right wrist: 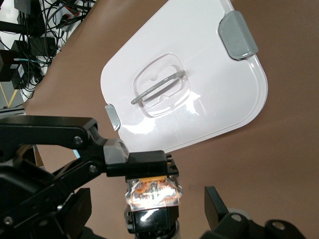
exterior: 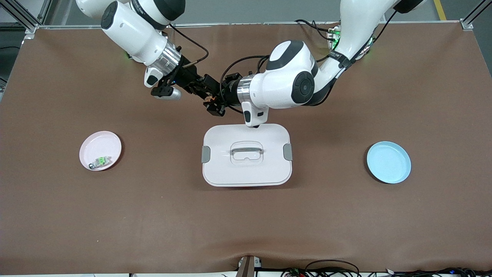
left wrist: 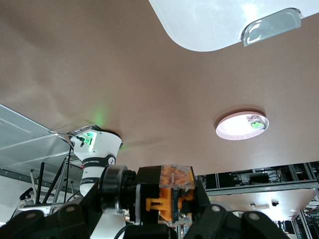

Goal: Transfer orange switch to right arm and place
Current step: 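Close the right gripper on the switch while the left gripper opens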

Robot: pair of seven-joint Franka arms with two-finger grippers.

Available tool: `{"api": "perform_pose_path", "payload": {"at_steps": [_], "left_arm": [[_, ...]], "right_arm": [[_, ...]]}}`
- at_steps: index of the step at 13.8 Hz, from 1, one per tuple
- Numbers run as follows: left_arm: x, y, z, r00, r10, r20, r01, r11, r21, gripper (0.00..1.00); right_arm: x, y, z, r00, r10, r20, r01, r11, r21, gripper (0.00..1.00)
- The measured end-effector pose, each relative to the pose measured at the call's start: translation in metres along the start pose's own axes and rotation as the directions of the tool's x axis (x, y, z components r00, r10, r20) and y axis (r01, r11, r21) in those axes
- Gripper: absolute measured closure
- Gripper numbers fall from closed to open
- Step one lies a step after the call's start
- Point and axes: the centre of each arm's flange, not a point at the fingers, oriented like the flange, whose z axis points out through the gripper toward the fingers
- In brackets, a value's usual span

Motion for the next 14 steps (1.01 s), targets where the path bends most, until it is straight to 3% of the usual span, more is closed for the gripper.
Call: {"api": "perform_pose_path", "payload": {"at_steps": [1,3,4,6,13,14], "left_arm": [[0.0,0.0,0.0,1.0,0.0,0.0,0.0,1.0,0.0,0.27],[0.001,0.0,0.001,1.0,-0.002,-0.001,0.002,1.0,0.002,0.27],[0.002,0.0,0.002,1.0,-0.002,-0.001,0.002,1.0,0.004,0.27],[-0.002,-0.001,0.003,1.0,0.003,0.002,-0.003,1.0,0.005,0.27],[-0.008,-0.003,0.006,1.0,0.011,0.004,-0.011,1.0,0.008,0.27],[-0.008,-0.003,0.006,1.0,0.011,0.005,-0.011,1.0,0.008,0.27]], "right_arm": [[0.0,0.0,0.0,1.0,-0.001,0.001,0.001,1.0,0.0,0.01],[-0.001,0.001,0.001,1.0,-0.008,0.004,0.008,1.0,-0.004,0.13],[-0.001,0.004,0.003,1.0,-0.021,0.009,0.022,1.0,-0.011,0.13],[0.0,0.014,0.004,0.999,-0.038,0.03,0.039,0.999,-0.031,0.0],[0.0,0.018,0.0,0.999,-0.016,0.043,0.016,1.0,-0.012,0.0],[0.0,0.018,0.0,0.999,-0.009,0.043,0.009,1.0,-0.005,0.07]]}}
